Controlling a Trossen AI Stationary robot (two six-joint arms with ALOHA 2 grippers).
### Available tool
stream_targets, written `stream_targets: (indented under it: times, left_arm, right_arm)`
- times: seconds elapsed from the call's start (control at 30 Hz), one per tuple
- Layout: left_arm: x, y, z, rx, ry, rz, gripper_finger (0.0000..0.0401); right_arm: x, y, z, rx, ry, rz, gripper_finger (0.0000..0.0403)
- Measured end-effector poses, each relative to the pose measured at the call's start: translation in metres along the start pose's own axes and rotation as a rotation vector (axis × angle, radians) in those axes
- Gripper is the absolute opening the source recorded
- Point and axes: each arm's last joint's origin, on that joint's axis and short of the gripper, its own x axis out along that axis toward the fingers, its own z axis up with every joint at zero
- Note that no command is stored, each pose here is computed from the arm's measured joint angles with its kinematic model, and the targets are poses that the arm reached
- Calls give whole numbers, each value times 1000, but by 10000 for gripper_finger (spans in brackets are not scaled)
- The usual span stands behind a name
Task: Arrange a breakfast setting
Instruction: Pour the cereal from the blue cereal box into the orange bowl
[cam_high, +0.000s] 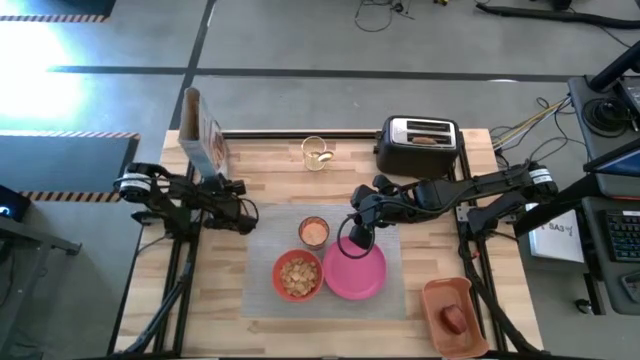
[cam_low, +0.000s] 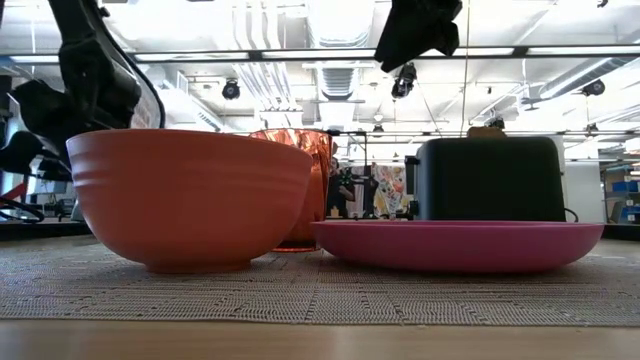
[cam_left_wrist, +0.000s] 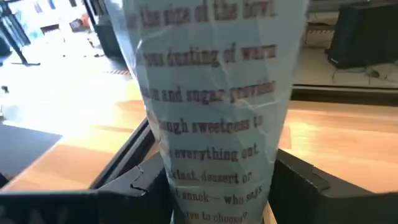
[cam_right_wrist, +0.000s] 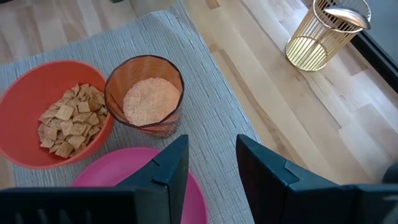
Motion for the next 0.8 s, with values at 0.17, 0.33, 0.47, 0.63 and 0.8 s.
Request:
stream_targets:
  times: [0.17, 0.33, 0.47, 0.63, 0.8]
  left_arm:
    - [-3, -1, 0, 57, 22, -4, 188]
    - [-6, -3, 1, 56, 52, -6, 189]
    - [-10, -8, 2, 21, 106, 13, 204]
    - [-15, -14, 2, 20, 195, 35, 220]
    - [-24, -19, 3, 84, 279, 38, 216]
  right_arm:
    - [0, 0, 0, 1, -2, 1, 123]
    - [0, 0, 0, 1, -2, 1, 123]
    - [0, 0, 0, 1, -2, 1, 123]
    - [0, 0, 0, 1, -2, 1, 123]
    - [0, 0, 0, 1, -3, 1, 123]
